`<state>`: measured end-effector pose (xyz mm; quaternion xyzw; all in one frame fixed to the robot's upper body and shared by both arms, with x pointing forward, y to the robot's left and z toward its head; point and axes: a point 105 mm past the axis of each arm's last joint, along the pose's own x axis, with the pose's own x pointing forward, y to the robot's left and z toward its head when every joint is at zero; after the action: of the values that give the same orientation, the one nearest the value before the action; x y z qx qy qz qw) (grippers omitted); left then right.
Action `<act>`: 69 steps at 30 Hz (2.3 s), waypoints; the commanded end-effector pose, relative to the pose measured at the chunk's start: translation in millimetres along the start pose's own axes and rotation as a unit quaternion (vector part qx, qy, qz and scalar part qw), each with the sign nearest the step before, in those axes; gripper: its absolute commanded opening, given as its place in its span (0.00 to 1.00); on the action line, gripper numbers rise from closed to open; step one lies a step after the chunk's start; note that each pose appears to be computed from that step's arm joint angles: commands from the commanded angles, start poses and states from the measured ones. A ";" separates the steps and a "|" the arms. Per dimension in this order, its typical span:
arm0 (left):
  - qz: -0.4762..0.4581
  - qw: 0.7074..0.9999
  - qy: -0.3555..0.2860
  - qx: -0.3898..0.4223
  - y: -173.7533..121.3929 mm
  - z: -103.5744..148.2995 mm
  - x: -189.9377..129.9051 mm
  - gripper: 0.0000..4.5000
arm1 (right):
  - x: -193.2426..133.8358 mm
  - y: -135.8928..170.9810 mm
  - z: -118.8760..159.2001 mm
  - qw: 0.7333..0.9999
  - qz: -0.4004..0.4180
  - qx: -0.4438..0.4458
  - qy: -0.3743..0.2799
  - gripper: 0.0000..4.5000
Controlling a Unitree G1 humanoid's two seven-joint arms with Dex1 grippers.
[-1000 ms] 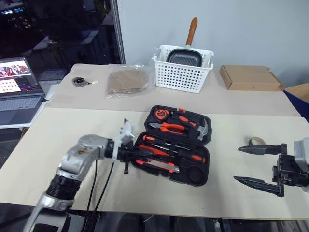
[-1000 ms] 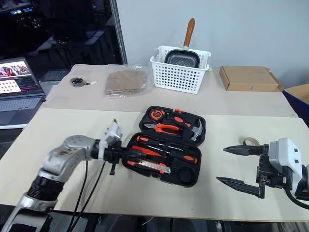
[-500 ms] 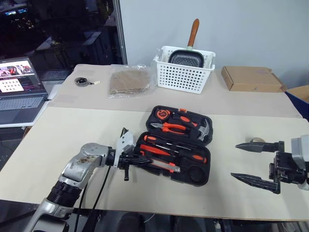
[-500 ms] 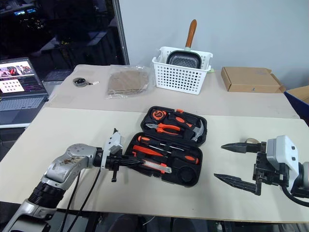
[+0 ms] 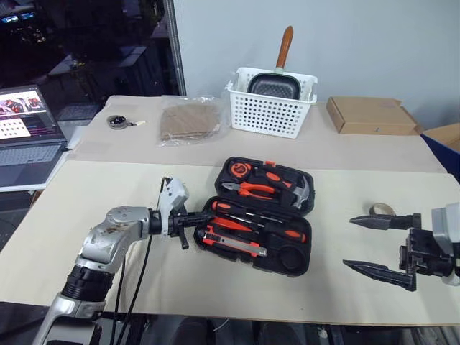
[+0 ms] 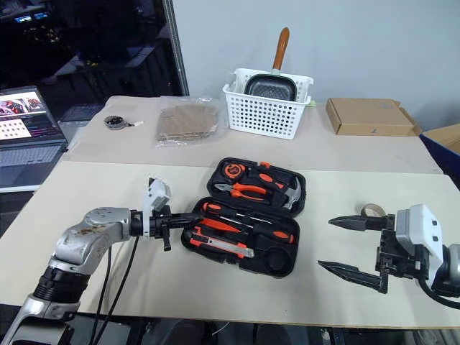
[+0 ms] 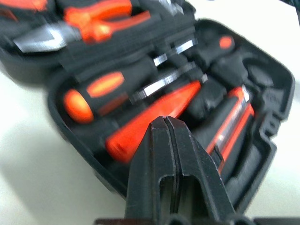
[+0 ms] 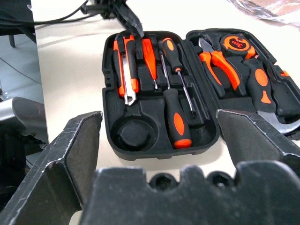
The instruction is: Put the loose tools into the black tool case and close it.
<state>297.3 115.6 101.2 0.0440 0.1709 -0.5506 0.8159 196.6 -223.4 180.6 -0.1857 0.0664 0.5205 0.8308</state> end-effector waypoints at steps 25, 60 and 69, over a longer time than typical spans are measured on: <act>-0.054 0.992 0.112 0.016 -25.2 -69.7 41.9 0.00 | -0.9 -0.3 2.2 1.000 0.000 -0.023 -0.005 1.00; 0.055 0.986 -0.148 0.049 -1.5 60.6 -28.9 0.00 | 5.3 -22.4 -0.9 0.993 -0.113 0.020 -0.025 1.00; 0.005 0.989 -0.129 0.079 -40.5 83.7 -57.1 0.57 | -18.7 -60.2 -33.5 0.955 -0.266 0.017 0.130 1.00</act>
<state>274.6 136.2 191.5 0.0212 0.0361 -0.5321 0.8457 239.8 -256.5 167.7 -0.2030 0.1066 0.3057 0.9241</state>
